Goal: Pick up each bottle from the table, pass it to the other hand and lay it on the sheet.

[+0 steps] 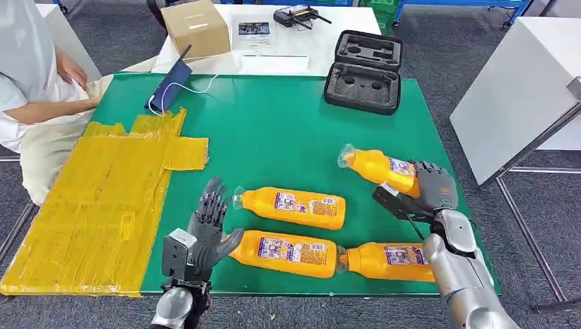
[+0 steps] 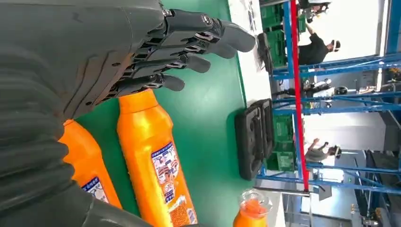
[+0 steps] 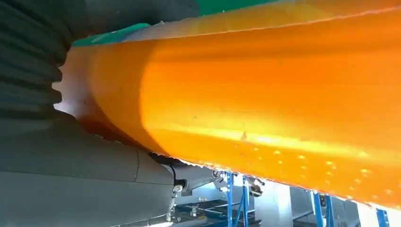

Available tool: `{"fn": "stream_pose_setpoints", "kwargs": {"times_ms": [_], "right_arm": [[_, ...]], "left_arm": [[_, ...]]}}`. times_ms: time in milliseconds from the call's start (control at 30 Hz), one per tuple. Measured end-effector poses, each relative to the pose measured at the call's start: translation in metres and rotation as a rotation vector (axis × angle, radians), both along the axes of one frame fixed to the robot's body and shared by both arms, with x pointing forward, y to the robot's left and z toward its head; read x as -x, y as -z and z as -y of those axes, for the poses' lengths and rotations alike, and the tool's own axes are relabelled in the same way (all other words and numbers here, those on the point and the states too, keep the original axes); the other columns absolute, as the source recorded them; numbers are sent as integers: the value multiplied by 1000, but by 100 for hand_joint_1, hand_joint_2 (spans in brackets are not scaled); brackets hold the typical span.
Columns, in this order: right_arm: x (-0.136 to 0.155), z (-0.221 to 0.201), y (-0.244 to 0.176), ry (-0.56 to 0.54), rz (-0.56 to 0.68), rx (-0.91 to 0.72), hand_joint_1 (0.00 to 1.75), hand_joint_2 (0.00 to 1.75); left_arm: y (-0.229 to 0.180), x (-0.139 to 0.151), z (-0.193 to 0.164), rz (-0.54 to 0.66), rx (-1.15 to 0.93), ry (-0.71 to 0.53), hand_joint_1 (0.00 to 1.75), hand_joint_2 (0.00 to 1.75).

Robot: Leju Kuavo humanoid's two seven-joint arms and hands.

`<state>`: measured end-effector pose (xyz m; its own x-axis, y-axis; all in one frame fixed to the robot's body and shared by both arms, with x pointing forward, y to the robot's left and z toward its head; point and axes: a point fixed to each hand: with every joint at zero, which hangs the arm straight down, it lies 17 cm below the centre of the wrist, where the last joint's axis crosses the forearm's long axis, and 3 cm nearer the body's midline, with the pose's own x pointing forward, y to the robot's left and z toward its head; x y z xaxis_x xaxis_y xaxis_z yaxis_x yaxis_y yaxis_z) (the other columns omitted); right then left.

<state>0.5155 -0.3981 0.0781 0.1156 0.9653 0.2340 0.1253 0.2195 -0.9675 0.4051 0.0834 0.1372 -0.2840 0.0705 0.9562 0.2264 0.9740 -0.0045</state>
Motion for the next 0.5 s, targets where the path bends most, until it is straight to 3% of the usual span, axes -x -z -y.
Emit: {"fn": "stream_pose_setpoints", "kwargs": {"times_ms": [167, 333, 500], "right_arm": [[1, -4, -33, 19, 149, -90, 175, 175], [0, -19, -75, 7, 300, -304, 175, 175], [-8, -93, -80, -171, 248, -635, 175, 175]], "left_arm": [[-1, 2, 4, 8, -21, 4, 0, 175], [-6, 6, 20, 20, -48, 45, 0, 175], [-20, 6, 41, 68, -93, 92, 0, 175]]}}
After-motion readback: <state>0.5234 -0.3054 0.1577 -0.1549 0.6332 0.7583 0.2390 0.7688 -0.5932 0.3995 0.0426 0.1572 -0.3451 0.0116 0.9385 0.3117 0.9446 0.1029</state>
